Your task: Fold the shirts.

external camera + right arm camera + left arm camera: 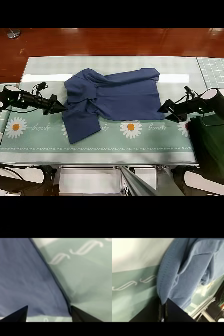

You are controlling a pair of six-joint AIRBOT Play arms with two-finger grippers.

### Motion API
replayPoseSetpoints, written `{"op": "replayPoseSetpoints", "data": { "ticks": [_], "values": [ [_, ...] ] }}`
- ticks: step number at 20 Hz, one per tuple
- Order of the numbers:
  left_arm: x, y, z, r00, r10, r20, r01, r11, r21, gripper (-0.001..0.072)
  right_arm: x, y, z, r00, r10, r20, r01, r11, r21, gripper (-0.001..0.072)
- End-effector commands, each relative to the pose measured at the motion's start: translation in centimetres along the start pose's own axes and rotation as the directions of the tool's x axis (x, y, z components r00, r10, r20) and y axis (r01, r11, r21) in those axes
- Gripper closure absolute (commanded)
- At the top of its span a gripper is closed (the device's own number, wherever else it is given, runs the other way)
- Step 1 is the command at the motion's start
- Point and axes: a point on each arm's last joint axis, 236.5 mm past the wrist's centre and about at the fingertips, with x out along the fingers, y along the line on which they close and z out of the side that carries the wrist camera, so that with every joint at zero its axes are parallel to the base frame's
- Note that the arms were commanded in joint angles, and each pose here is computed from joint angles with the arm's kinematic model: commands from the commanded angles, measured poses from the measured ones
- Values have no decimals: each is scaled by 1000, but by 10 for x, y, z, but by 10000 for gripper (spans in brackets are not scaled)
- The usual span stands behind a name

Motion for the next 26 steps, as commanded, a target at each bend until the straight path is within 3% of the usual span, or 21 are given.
{"op": "replayPoseSetpoints", "data": {
  "ticks": [1, 2, 3, 4, 8, 11, 14, 17, 19, 22, 24, 26],
  "values": [
    [1, -15, 9, 998, -53, 36, 53, 999, -9, 681, 10, 28, 5, 998, 65, 7, -65, 998, -13, 101],
    [2, -18, 11, 997, -66, 46, 66, 998, -11, 681, 16, 33, -1, 998, 59, -21, -59, 998, -32, 177],
    [3, -22, 12, 996, -77, 49, 77, 997, -11, 681, 22, 39, -6, 998, 52, -45, -55, 997, -56, 371],
    [3, -24, 12, 996, -79, 49, 79, 997, -7, 681, 25, 46, -8, 997, 51, -52, -56, 993, -103, 683],
    [-42, -75, 37, 967, -157, 200, 138, 985, 106, 681, -33, 97, 30, 996, 80, 27, -69, 957, -280, 686],
    [-159, -183, 71, 804, -339, 488, 172, 919, 355, 682, -151, 172, 80, 949, 153, 274, -10, 887, -461, 687],
    [-291, -293, 39, 567, -445, 693, -59, 817, 573, 682, -303, 243, 78, 797, 306, 521, 88, 794, -602, 687],
    [-369, -384, -52, 423, -555, 716, -244, 692, 680, 683, -417, 279, 15, 615, 463, 639, 196, 695, -692, 686],
    [-399, -409, -104, 344, -528, 777, -420, 653, 630, 683, -463, 272, -31, 527, 500, 687, 254, 678, -689, 686],
    [-445, -393, -165, 107, -321, 941, -694, 654, 302, 683, -502, 239, -91, 461, 480, 747, 341, 681, -648, 686],
    [-460, -379, -208, -37, -229, 973, -755, 644, 123, 683, -517, 222, -131, 431, 486, 760, 362, 679, -639, 686],
    [-453, -371, -248, -76, -192, 979, -784, 618, 60, 683, -527, 210, -164, 406, 506, 761, 364, 674, -643, 686]
  ]
}}
